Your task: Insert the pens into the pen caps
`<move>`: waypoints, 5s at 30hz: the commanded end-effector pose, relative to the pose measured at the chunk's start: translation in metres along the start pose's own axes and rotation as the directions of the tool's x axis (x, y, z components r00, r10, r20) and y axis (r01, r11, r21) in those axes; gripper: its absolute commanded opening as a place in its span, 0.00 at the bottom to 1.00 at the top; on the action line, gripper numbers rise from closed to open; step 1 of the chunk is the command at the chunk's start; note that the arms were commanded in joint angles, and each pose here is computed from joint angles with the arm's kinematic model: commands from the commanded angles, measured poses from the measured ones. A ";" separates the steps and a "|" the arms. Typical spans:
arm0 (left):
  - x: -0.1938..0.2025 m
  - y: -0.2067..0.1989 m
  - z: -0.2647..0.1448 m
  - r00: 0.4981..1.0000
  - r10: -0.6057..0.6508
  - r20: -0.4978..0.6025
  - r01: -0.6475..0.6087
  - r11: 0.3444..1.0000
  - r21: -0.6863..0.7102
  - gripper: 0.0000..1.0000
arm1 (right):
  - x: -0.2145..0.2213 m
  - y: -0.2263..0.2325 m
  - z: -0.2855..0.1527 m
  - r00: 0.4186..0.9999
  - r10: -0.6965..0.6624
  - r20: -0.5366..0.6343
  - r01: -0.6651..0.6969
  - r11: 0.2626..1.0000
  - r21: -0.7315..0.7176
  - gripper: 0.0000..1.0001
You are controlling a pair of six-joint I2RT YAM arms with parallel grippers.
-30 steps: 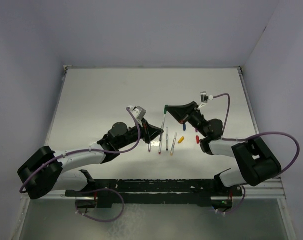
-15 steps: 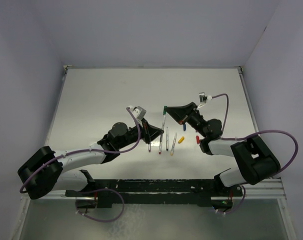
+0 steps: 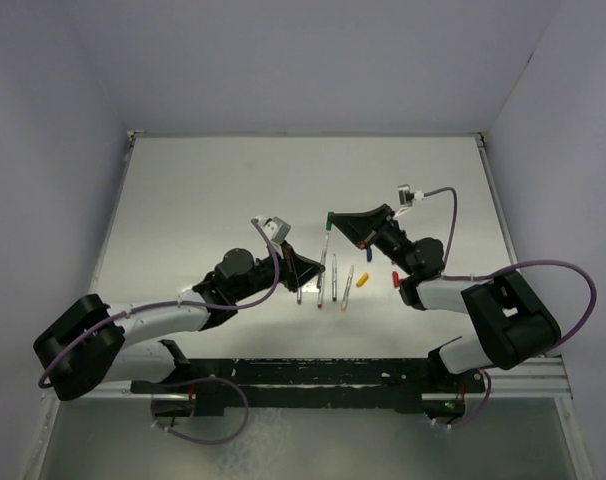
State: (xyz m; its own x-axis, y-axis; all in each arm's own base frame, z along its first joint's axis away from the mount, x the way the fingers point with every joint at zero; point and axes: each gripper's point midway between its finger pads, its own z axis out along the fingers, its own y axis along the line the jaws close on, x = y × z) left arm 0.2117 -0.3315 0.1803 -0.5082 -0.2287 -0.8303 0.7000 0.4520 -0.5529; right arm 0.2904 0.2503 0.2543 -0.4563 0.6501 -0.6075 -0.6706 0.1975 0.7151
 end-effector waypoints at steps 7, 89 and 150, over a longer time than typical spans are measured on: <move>-0.020 -0.014 0.000 0.998 0.009 0.063 -0.011 0.999 0.035 0.00 | -0.016 0.038 0.003 0.997 -0.059 0.052 0.066 0.987 -0.144 0.00; -0.112 -0.009 -0.015 0.927 0.198 0.319 -0.154 0.975 -0.158 0.00 | 0.073 -0.013 0.027 0.887 -0.297 -0.353 0.364 0.920 0.142 0.06; -0.011 0.273 -0.047 0.960 -0.221 -0.170 -0.036 0.506 -0.862 0.44 | -0.014 -0.068 -0.056 0.873 -0.409 -0.266 0.471 0.560 0.682 0.81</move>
State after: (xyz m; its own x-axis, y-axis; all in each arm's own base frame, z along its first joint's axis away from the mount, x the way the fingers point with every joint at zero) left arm 0.3853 -0.1768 0.0248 -0.7407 -0.1769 -0.6482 -0.0380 0.9742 -0.2224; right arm 0.3068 0.1881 0.1850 -0.3105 0.2545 -0.9159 -0.1993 0.9246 0.3246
